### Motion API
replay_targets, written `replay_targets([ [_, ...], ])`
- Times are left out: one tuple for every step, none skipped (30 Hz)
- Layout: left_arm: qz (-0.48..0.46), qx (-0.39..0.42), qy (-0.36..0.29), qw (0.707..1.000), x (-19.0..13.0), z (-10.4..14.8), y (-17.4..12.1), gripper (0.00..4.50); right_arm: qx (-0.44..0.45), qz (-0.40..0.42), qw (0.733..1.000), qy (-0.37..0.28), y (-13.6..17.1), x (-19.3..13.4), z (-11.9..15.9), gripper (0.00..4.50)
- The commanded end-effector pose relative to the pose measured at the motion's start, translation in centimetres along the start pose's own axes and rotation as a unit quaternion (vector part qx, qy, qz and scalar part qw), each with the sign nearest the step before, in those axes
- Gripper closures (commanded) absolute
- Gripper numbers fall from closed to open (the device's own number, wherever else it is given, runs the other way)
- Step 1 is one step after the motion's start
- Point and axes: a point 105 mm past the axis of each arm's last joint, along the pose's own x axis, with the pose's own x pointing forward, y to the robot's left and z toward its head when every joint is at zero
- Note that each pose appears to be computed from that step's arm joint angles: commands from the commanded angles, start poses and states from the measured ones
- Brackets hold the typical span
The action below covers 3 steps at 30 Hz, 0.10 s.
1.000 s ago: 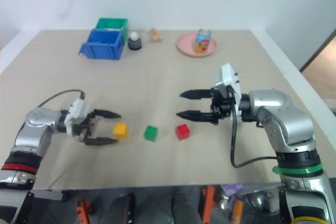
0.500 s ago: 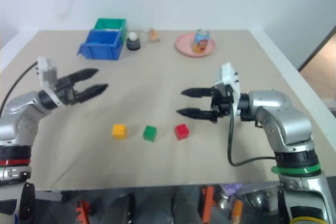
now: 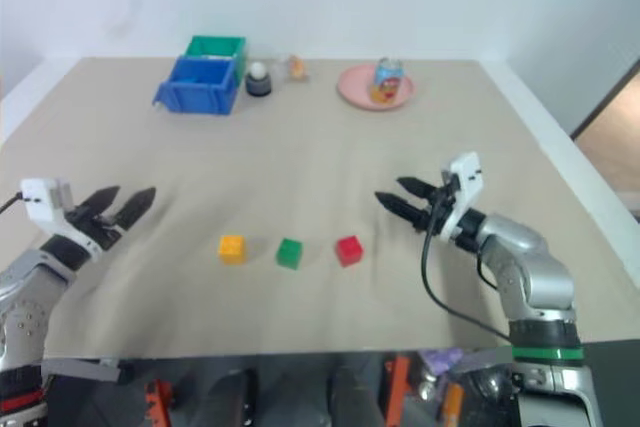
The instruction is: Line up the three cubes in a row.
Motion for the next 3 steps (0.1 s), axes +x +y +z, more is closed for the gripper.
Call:
replay_targets([
  [0.034, 0.005, -0.028, 0.999, -0.55, 1.35, 0.11, 0.05, -0.008, -0.039, 0.999, -0.037, -0.68, -0.22, 1.37, 1.31],
  [0.045, 0.001, -0.027, 0.999, -0.6, 1.12, 0.18, 0.05, -0.004, -0.053, 0.998, -0.043, -0.96, -0.13, 1.29, 1.31],
  [0.051, -0.001, -0.029, 0.998, -0.64, 1.05, 0.13, 0.05, 0.002, -0.067, 0.997, -0.048, -1.24, -0.04, 1.21, 1.31],
])
